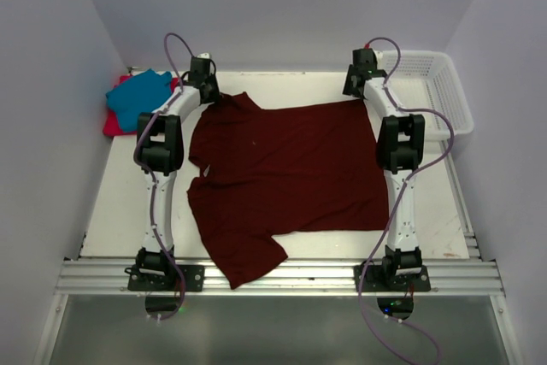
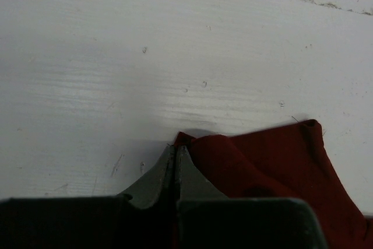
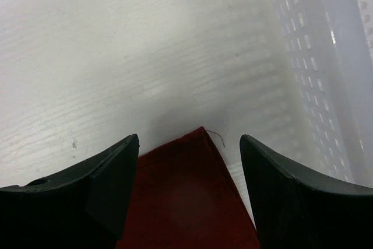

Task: Fold and stack the t-shirts
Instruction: Grap the side of the flattened tshirt furthest away from the robot with both arms, then fold the flattened tshirt in 1/3 of the way

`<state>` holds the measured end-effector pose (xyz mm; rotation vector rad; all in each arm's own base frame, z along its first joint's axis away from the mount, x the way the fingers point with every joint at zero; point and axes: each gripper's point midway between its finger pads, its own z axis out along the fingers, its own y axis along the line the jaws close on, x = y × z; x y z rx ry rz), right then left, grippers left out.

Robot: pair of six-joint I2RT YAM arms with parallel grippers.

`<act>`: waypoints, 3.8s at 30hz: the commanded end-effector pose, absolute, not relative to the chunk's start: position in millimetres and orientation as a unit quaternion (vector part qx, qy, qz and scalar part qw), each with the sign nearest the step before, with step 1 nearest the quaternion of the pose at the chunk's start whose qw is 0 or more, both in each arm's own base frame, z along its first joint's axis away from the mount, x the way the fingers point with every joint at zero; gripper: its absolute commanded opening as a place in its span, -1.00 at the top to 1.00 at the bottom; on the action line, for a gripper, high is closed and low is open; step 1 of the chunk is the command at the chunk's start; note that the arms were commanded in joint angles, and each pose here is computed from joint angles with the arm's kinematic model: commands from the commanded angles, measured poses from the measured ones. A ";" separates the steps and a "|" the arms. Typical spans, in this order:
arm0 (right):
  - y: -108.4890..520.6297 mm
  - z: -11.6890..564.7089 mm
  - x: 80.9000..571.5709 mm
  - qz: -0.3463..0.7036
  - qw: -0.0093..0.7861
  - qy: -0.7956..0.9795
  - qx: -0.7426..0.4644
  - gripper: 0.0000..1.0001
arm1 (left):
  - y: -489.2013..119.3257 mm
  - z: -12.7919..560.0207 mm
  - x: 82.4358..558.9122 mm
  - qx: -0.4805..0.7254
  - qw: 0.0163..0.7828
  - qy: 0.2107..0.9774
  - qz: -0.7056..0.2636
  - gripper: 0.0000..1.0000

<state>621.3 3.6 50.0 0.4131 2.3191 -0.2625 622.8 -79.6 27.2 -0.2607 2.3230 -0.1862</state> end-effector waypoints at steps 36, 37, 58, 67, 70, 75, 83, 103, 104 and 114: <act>-18.3 6.0 594.8 -0.110 0.306 0.924 0.202 1.00 | -87.1 42.6 622.2 -0.092 0.395 0.910 -0.086 1.00; -16.7 10.9 597.2 -0.104 0.313 0.923 0.201 1.00 | -87.1 45.3 622.5 -0.091 0.397 0.909 -0.086 1.00; -0.5 141.7 613.7 -0.051 0.436 0.880 0.183 1.00 | -76.6 185.7 634.6 -0.080 0.517 0.846 -0.101 1.00; 0.9 177.5 590.2 -0.048 0.454 0.872 0.179 1.00 | -75.1 217.3 613.3 -0.080 0.520 0.845 -0.101 1.00; 1.4 174.3 580.1 -0.048 0.445 0.875 0.182 1.00 | -75.1 216.0 598.8 -0.076 0.501 0.857 -0.096 1.00; 0.6 159.2 557.9 -0.051 0.418 0.887 0.188 1.00 | -72.5 212.8 560.4 -0.080 0.478 0.870 -0.091 1.00; -1.3 141.7 516.0 -0.057 0.385 0.899 0.201 1.00 | -68.4 209.0 494.9 -0.086 0.451 0.884 -0.086 1.00; -10.3 120.0 448.3 -0.084 0.335 0.914 0.212 1.00 | -67.8 145.6 375.2 -0.092 0.369 0.921 -0.082 1.00; -9.6 118.4 447.9 -0.084 0.334 0.915 0.211 1.00 | -66.9 142.4 371.0 -0.093 0.366 0.922 -0.080 1.00; -10.3 105.3 441.9 -0.105 0.319 0.919 0.207 1.00 | -69.0 146.0 357.2 -0.089 0.369 0.921 -0.089 1.00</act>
